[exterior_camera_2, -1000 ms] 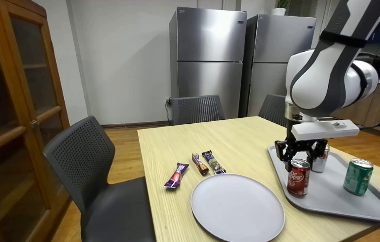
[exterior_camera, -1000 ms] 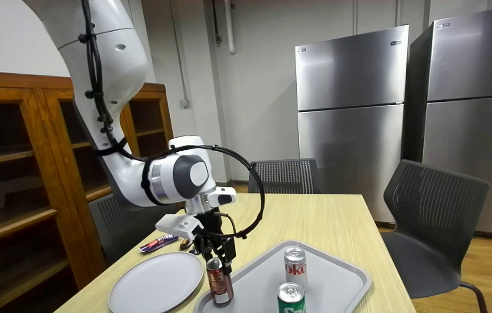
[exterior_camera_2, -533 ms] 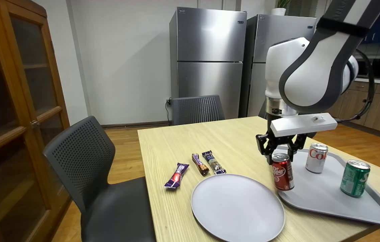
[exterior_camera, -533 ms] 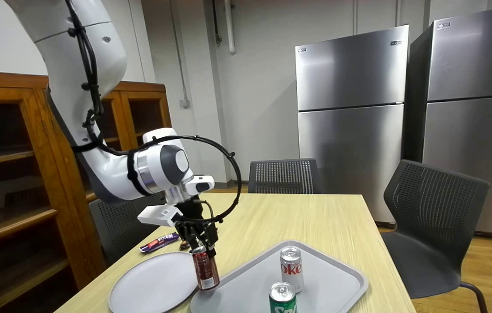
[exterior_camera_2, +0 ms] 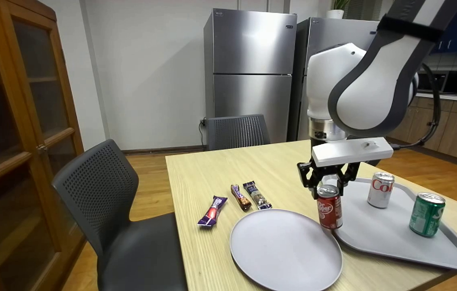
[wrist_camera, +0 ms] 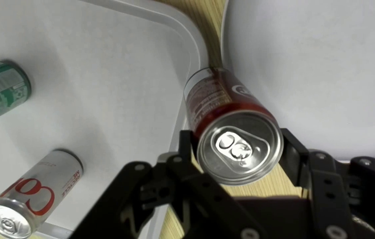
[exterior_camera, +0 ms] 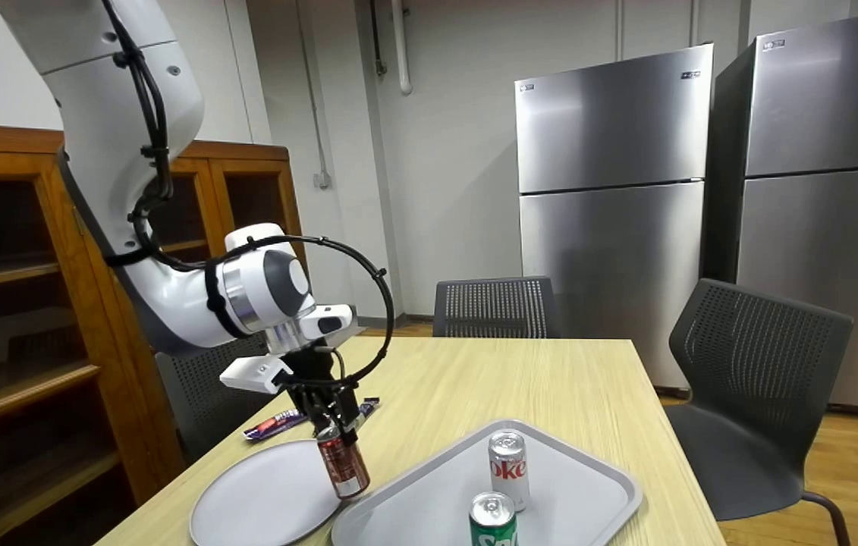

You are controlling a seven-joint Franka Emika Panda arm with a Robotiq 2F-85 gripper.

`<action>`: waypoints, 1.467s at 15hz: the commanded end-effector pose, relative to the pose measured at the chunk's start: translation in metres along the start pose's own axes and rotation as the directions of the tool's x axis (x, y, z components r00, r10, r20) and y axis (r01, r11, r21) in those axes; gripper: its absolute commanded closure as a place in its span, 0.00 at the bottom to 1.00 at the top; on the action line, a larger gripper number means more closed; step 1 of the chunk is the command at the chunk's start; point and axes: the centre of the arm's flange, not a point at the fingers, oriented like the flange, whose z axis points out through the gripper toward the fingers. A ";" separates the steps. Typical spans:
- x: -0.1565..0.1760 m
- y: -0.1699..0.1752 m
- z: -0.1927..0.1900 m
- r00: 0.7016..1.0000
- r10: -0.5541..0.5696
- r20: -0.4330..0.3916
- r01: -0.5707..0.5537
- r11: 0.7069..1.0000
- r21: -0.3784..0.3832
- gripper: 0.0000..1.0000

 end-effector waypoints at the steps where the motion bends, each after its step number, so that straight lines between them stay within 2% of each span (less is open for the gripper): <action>1: 0.003 -0.012 -0.024 1.000 -0.002 -0.018 0.002 1.000 -0.017 0.60; 11: 0.011 -0.071 -0.043 0.995 -0.087 -0.051 0.088 0.996 0.019 0.60; 22: 0.011 -0.121 -0.040 0.987 -0.149 -0.057 0.152 0.986 0.062 0.60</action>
